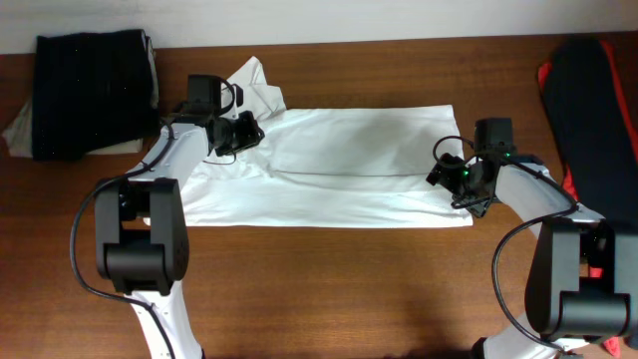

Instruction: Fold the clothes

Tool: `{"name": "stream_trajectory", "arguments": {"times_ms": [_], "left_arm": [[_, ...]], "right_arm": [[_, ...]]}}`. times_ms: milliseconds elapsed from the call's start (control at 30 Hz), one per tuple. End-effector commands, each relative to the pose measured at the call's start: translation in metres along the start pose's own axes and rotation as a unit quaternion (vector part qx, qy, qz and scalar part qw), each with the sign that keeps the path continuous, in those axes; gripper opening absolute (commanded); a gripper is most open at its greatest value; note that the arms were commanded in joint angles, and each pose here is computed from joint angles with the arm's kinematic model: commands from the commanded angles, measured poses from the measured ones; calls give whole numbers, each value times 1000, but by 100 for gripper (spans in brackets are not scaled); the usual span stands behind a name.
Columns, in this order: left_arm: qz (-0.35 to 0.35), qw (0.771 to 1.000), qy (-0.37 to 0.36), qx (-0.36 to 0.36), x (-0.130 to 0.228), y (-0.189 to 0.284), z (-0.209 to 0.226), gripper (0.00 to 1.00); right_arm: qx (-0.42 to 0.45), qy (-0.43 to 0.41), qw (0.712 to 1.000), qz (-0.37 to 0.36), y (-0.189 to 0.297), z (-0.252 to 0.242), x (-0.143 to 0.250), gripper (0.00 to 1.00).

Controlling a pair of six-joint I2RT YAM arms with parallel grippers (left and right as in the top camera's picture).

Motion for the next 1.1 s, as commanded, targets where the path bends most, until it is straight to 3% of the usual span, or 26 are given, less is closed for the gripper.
{"name": "stream_trajectory", "arguments": {"times_ms": [0,33,100,133,200,333,533,767,1067], "left_arm": [[-26,1000,-9,6,-24,34,-8,26],[-36,999,-25,8,-30,51,-15,32],[-52,997,-60,11,-38,91,-32,64],[-55,996,-75,9,-37,108,-39,74],[-62,994,-85,-23,-32,136,-40,81],[-33,990,-58,-125,-12,145,-7,82],[71,984,-8,-163,22,80,39,83],[104,990,5,-95,25,14,48,76],[75,994,-7,-80,9,14,40,73]], "right_arm": [[10,3,1000,3,-3,-3,3,88],[10,3,1000,3,-3,-3,3,88],[10,3,1000,2,-3,-3,3,89],[10,3,1000,2,-3,-3,3,89],[10,3,1000,2,-3,-3,3,88],[9,3,1000,2,-3,-3,3,89],[9,3,1000,3,-3,-3,3,89],[10,3,1000,3,-3,-3,3,89],[10,3,1000,2,-3,-3,3,89]]}}
Point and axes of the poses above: each gripper's point midway between its finger pads, its own y axis back along the fingers, its own z axis along the line the jaws close on, x = y × z, the point moved 3 cm from there along y, back along the fingers, and after that the axes turned 9 degrees about y, right-handed, at the moved point
